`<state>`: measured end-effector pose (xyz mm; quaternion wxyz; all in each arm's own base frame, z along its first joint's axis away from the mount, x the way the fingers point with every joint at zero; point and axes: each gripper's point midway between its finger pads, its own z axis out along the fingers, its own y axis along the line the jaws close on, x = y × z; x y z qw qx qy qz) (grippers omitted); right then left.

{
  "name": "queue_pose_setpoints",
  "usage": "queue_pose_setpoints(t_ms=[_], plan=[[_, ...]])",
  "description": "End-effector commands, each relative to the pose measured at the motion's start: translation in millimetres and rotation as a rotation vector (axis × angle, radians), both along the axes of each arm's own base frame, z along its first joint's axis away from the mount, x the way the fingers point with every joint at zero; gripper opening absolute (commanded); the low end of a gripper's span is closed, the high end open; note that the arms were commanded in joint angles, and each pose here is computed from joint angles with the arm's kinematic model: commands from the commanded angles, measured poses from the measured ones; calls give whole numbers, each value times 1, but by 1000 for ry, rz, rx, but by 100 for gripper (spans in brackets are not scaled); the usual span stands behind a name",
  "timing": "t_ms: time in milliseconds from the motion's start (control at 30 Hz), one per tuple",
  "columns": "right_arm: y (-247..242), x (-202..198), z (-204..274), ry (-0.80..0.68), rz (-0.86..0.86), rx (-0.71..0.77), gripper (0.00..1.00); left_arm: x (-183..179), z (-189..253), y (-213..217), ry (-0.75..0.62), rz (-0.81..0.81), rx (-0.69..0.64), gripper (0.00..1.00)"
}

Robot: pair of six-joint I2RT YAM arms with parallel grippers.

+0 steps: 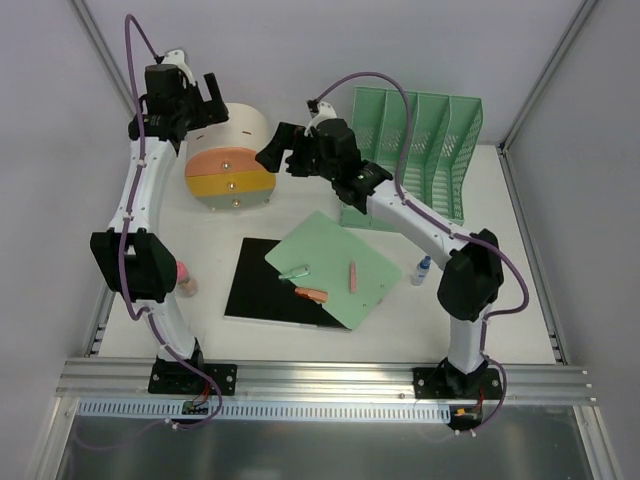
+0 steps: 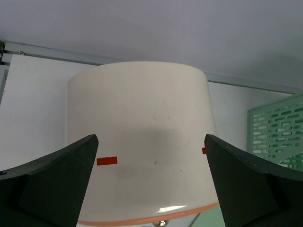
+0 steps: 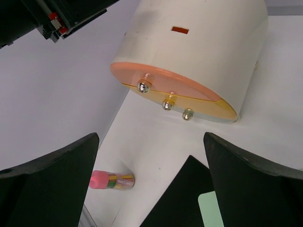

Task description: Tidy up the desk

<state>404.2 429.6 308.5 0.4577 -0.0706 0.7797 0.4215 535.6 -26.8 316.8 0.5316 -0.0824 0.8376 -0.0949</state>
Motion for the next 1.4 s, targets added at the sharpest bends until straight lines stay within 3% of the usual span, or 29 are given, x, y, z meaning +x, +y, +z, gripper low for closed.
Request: queue_pose_setpoints(t_ms=[0, 367, 767, 1367], plan=[[26, 5, 44, -55, 0, 165, 100, 12, 7, -3, -43, -59, 35, 99], [71, -5, 25, -6, 65, 220, 100, 11, -20, -1, -1, -56, 48, 99], [98, 18, -3, 34, 54, 289, 100, -11, -34, 4, 50, -28, 51, 99], [78, 56, -36, 5, -38, 163, 100, -39, -45, 2, 79, -30, 38, 99]])
